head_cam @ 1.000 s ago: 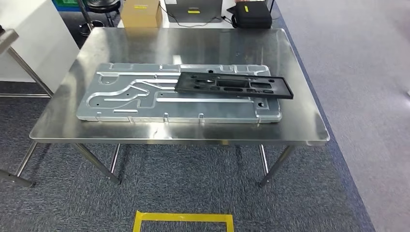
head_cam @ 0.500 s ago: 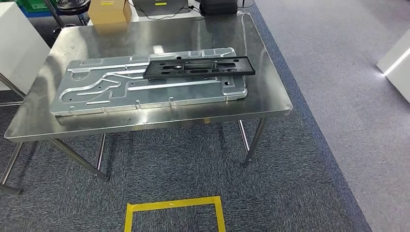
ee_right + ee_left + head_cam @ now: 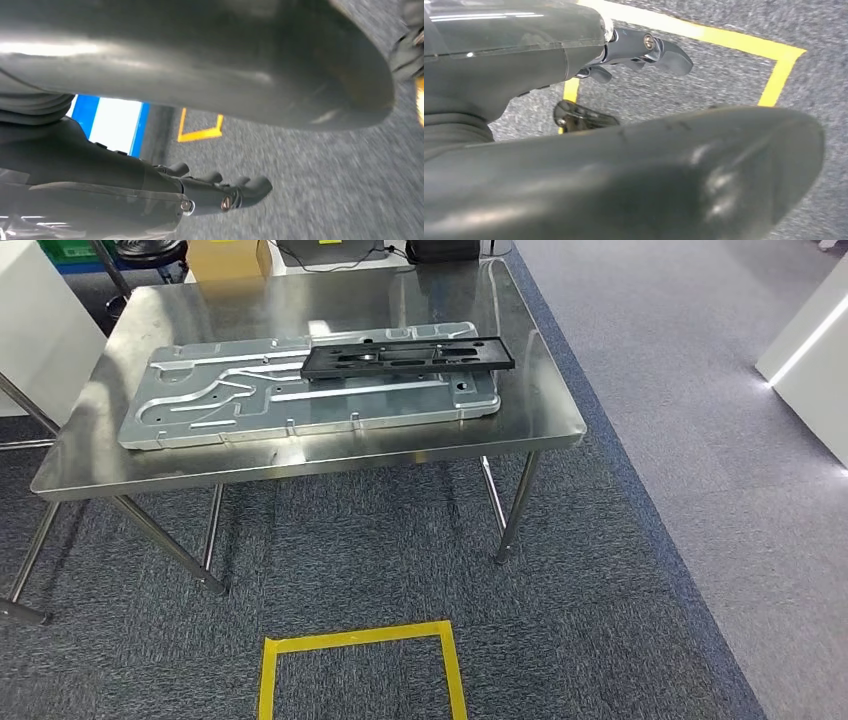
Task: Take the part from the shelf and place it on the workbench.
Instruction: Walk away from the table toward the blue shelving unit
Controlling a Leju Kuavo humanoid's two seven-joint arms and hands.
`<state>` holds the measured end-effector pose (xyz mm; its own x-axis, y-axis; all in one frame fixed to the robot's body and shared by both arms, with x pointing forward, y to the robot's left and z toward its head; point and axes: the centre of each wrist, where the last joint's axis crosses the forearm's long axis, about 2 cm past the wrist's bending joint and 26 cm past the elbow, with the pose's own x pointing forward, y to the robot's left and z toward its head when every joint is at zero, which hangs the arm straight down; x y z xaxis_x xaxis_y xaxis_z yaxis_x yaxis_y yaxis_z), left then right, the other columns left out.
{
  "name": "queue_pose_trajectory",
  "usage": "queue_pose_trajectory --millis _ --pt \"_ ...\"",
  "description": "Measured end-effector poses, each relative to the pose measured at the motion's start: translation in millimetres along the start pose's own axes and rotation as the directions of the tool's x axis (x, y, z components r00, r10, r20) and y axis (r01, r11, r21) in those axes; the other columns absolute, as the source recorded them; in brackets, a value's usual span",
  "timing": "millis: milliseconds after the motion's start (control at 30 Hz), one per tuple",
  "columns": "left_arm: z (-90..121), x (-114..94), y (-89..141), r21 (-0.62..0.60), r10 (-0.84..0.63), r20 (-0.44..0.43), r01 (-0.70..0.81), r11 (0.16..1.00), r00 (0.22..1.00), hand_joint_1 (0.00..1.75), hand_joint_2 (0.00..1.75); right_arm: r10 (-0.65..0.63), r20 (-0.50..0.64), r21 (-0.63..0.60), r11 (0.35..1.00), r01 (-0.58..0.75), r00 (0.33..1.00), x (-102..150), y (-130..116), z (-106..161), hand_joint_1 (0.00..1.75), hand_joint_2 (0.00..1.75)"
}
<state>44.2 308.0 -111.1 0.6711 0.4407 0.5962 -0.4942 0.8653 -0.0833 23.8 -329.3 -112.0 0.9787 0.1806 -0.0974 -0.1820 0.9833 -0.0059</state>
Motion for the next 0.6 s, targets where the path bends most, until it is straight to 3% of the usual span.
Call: queue_pose_trajectory --millis 200,600 --pt "-1 1 -1 0.0 -0.004 0.001 0.004 1.0 1.0 0.0 0.0 0.043 0.031 0.027 0.999 -0.044 0.999 10 14 1 0.0 0.0" --pt "0 -1 -2 0.012 -0.002 -0.003 0.002 1.0 1.0 0.0 0.0 0.08 0.07 0.018 0.997 -0.081 0.994 8 18 0 0.0 0.0"
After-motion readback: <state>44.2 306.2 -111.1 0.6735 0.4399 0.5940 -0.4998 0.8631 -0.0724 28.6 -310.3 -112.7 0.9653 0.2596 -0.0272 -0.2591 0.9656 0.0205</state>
